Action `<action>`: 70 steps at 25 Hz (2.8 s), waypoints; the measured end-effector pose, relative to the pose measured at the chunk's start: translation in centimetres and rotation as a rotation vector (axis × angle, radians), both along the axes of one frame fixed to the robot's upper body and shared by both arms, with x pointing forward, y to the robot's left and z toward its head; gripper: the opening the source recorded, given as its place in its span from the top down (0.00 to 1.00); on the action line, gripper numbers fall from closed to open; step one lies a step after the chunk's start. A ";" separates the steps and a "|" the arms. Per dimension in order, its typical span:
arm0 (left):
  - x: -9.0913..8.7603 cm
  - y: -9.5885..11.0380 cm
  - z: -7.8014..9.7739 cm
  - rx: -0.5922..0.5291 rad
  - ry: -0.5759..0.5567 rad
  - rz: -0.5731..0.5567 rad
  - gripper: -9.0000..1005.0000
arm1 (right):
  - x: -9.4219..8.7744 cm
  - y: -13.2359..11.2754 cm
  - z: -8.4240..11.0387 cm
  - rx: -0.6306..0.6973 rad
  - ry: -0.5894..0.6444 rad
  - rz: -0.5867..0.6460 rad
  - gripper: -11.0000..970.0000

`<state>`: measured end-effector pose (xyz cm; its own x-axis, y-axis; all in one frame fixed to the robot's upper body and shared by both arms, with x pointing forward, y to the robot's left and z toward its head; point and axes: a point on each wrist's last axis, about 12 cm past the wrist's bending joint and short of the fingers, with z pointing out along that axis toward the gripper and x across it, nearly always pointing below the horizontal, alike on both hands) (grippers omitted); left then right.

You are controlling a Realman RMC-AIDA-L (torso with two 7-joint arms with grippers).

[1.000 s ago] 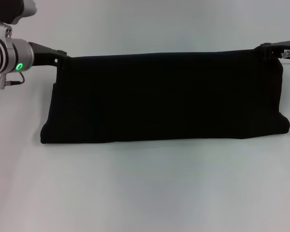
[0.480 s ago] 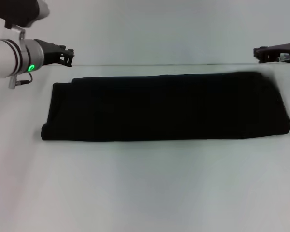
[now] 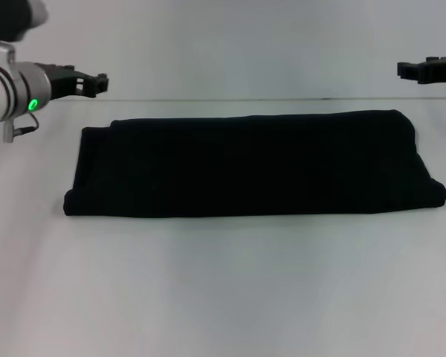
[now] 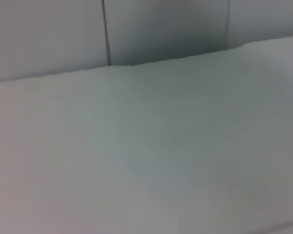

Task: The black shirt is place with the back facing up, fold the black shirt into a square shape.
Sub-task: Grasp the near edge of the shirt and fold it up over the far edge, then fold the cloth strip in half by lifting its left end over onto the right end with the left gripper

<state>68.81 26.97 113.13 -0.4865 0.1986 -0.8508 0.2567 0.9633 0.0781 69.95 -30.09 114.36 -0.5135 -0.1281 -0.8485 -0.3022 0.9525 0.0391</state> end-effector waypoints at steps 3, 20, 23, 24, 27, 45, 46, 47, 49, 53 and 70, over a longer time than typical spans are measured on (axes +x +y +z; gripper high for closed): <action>-1.3 0.3 1.0 -0.105 0.079 -0.074 0.36 | -0.8 -0.6 0.5 0.088 0.035 0.042 0.35; -10.1 4.6 1.0 -0.723 0.588 -0.234 0.07 | -5.0 -0.5 0.7 0.318 0.087 0.325 0.23; -10.6 5.5 0.2 -0.803 0.644 -0.152 0.07 | -4.9 -0.5 0.5 0.308 0.082 0.313 0.24; -10.8 5.7 -0.1 -0.823 0.657 -0.130 0.07 | -4.8 -0.5 0.5 0.304 0.079 0.307 0.24; -11.0 5.9 -0.8 -0.866 0.694 -0.071 0.07 | -4.7 -0.5 0.5 0.298 0.075 0.299 0.24; -9.2 4.1 -2.6 -0.885 0.548 -0.064 0.07 | -4.6 -0.3 -0.1 0.287 0.066 0.268 0.24; -9.0 3.7 -2.9 -0.879 0.540 -0.064 0.07 | -4.6 -0.3 -0.2 0.286 0.066 0.265 0.24; -8.8 3.2 -3.3 -0.872 0.537 -0.063 0.07 | -4.6 -0.3 -0.2 0.286 0.067 0.261 0.24; -8.7 2.5 -4.0 -0.863 0.531 -0.056 0.07 | -4.6 -0.3 -0.3 0.287 0.069 0.256 0.24; -8.4 1.9 -5.0 -0.840 0.498 -0.021 0.07 | -4.6 -0.2 -0.3 0.293 0.070 0.254 0.24; -8.8 2.9 -6.2 -0.772 0.493 0.046 0.07 | -4.4 -0.2 -0.2 0.294 0.066 0.250 0.24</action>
<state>59.98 29.88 106.94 -0.8233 -0.3675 -0.4327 0.0499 0.7123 -0.7001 65.55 -30.28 114.18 -0.5518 -0.0124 -0.8339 -0.5112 0.7950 0.3265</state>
